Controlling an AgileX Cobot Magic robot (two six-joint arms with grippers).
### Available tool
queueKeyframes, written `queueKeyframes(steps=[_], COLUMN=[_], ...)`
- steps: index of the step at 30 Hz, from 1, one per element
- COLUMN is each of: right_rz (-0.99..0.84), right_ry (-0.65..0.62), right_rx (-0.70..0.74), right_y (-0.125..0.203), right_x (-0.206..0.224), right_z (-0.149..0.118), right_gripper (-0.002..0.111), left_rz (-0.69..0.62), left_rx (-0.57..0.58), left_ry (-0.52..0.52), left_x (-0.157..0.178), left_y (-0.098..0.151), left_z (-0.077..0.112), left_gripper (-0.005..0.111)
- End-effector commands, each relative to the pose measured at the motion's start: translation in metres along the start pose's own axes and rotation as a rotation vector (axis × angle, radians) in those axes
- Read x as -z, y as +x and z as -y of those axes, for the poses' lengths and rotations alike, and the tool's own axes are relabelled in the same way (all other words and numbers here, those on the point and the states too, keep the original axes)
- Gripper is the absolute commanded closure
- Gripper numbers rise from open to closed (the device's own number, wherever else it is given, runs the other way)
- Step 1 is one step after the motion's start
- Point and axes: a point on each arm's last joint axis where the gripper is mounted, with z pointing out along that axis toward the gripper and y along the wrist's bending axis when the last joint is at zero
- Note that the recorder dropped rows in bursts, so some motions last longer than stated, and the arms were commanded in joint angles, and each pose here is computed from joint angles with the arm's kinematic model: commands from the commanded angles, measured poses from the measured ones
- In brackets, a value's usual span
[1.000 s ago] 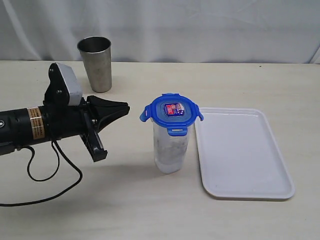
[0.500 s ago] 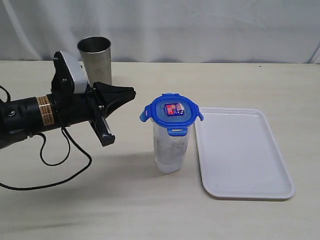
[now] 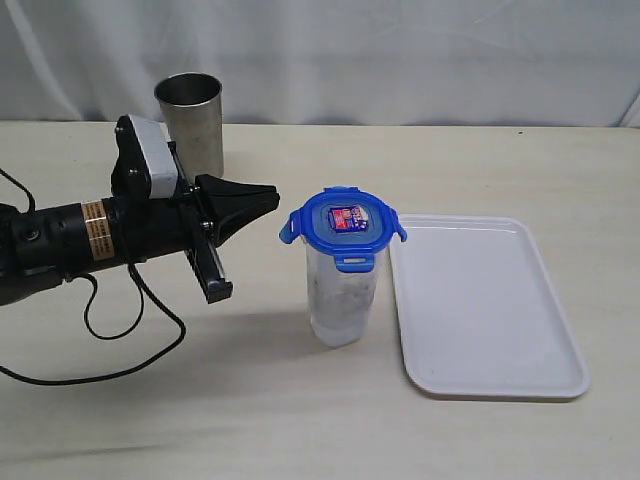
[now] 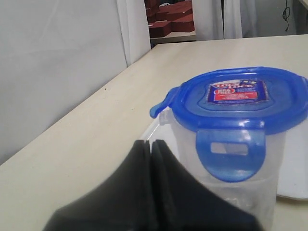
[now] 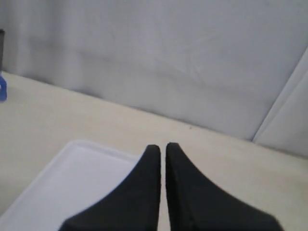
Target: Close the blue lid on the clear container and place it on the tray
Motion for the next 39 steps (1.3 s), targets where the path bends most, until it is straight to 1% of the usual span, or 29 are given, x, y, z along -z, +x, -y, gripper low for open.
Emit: queueKeyframes(steps=[1,2,3,5,6,8,11,12,13,16,19,22,26,29,31,34,37,38,39], right_rz=[0.240,0.325,0.390,0.467,0.481,0.509,0.603,0.609,0.590,0.489,0.372,0.209,-0.005,-0.086,-0.121,-0.128,-0.122,-0.093,-0.104], right_ry=[0.000,-0.003,-0.011,-0.043,-0.059,-0.079,-0.101,-0.111,-0.111,-0.108,-0.137,-0.221,-0.357,-0.481,-0.548,-0.714,-0.913,-0.947,-0.915], right_rx=[0.015,-0.031,-0.113,-0.339,-0.404,-0.470,-0.500,-0.515,-0.518,-0.545,-0.532,-0.509,-0.409,-0.342,-0.339,-0.359,-0.353,-0.349,-0.330], right_y=[-0.021,-0.028,-0.034,-0.040,-0.041,-0.043,-0.051,-0.052,-0.052,-0.069,-0.083,-0.090,-0.096,-0.101,-0.098,-0.092,-0.073,-0.066,-0.050], right_x=[0.003,0.005,0.007,0.010,0.010,0.012,0.016,0.015,0.012,-0.001,-0.024,-0.058,-0.110,-0.149,-0.174,-0.204,-0.221,-0.222,-0.228], right_z=[0.000,0.000,0.001,0.003,0.003,0.004,0.005,0.004,0.004,0.009,0.009,0.002,-0.010,-0.020,-0.022,-0.013,0.010,0.020,0.030], right_gripper=[0.104,0.104,0.104,0.104,0.104,0.104,0.104,0.104,0.104,0.104,0.104,0.104,0.104,0.104,0.104,0.104,0.104,0.104,0.104], left_rz=[0.020,0.016,0.011,-0.004,-0.008,-0.012,-0.012,-0.012,-0.012,-0.012,-0.013,-0.032,-0.049,-0.051,-0.055,-0.059,-0.057,-0.055,-0.050], left_rx=[0.004,0.004,0.004,0.004,0.004,0.000,0.000,0.000,0.000,0.000,0.003,0.007,0.017,0.023,0.021,0.021,0.021,0.021,0.021], left_ry=[0.005,0.004,0.003,0.002,0.001,0.007,0.007,0.007,0.007,0.007,0.006,0.003,0.005,0.000,-0.001,-0.002,-0.001,-0.001,0.000], left_x=[0.000,0.000,0.000,0.000,0.000,0.000,0.000,0.000,0.000,0.000,0.000,-0.001,-0.001,-0.002,-0.002,-0.002,-0.002,-0.002,-0.002], left_y=[-0.002,-0.002,-0.001,0.000,0.001,0.001,0.001,0.001,0.001,0.001,0.002,0.005,0.010,0.011,0.011,0.012,0.012,0.011,0.011], left_z=[-0.001,-0.001,-0.001,-0.001,-0.001,0.000,0.000,0.000,0.000,0.000,0.000,-0.001,0.000,0.000,0.000,-0.001,-0.001,0.000,0.000], left_gripper=[0.107,0.107,0.107,0.107,0.107,0.107,0.107,0.107,0.107,0.107,0.107,0.107,0.107,0.107,0.107,0.107,0.107,0.107,0.107])
